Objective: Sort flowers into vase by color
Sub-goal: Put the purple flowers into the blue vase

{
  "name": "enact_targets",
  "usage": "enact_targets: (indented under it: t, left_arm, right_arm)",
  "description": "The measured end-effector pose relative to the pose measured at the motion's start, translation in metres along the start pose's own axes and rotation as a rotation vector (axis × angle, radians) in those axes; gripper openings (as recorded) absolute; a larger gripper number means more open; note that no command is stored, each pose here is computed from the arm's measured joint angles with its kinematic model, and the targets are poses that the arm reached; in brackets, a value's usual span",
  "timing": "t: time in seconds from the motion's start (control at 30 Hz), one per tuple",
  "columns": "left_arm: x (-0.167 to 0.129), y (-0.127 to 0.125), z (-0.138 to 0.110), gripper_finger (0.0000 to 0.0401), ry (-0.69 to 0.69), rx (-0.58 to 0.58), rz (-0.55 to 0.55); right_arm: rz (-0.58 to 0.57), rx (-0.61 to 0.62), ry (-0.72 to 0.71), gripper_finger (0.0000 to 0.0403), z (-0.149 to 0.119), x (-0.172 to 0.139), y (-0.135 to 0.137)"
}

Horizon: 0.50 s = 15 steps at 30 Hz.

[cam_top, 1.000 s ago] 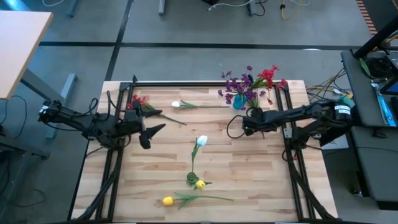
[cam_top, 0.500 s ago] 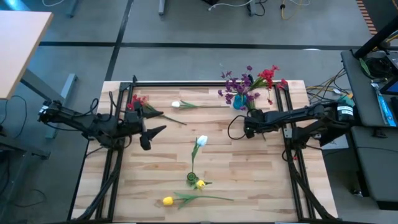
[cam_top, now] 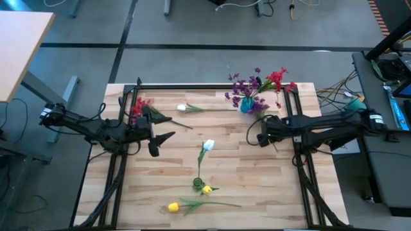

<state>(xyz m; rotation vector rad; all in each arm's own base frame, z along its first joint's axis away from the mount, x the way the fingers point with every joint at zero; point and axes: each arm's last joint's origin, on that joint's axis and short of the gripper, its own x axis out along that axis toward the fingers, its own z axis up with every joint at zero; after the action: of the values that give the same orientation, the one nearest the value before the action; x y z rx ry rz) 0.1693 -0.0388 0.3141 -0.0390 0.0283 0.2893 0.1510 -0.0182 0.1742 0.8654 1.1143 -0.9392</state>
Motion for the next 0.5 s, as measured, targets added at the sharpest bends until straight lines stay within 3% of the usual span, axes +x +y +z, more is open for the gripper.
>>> enact_targets:
  t: [0.2, 0.5]
  left_arm:
    - [0.002, -0.002, 0.008, 0.0262, -0.01, -0.004, -0.003]
    - [0.007, -0.009, 0.01, 0.0262, 0.016, 0.023, -0.124]
  right_arm:
    - [0.18, -0.014, 0.076, 0.0013, -0.015, -0.021, -0.003]
    - [0.4, -0.09, 0.128, 0.0013, -0.027, -0.066, 0.0]
